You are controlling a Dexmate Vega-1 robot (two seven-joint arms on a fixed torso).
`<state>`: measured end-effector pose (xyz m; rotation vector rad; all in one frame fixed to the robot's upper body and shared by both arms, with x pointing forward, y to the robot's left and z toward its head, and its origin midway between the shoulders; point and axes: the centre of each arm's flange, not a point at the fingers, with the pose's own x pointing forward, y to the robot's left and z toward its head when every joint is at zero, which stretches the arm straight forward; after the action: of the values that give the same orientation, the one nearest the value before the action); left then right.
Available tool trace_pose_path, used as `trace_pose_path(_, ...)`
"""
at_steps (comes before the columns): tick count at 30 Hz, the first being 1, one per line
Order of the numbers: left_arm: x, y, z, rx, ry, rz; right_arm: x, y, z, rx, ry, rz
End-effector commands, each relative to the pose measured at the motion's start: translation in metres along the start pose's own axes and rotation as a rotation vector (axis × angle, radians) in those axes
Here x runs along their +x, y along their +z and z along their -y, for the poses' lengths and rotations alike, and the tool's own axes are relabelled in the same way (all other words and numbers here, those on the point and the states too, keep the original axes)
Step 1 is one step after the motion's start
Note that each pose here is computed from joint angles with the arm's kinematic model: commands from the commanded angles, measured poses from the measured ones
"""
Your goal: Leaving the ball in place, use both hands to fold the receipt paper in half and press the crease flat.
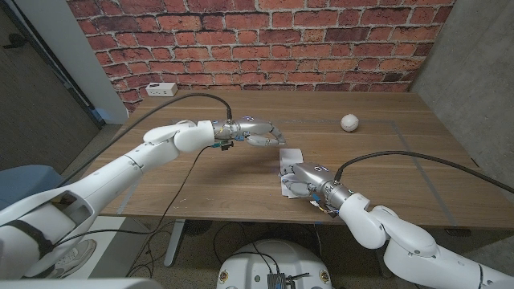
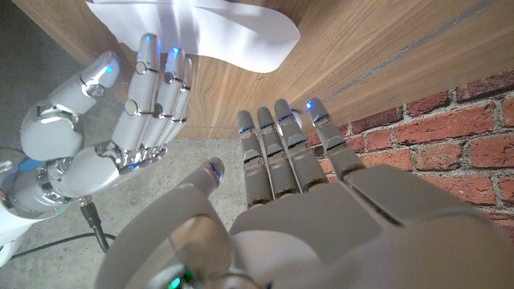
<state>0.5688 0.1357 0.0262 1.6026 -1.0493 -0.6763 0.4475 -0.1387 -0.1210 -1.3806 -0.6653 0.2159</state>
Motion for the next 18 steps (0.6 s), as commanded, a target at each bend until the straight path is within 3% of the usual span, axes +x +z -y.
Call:
trace_pose_path(1,0.007,0.009,0.011,-0.011,-0.141,-0.01,0.002,-0.017,0.018,-0.019,-0.156,-0.076)
trace_pose_path(8,0.011,0.015,0.016,-0.124,-0.163,0.054,0.003,-0.034,0.029,-0.024,-0.219,-0.133)
trace_pose_path(18,0.016,0.025,0.021,-0.24,-0.176,0.136,0.02,-0.04,0.036,-0.025,-0.246,-0.113)
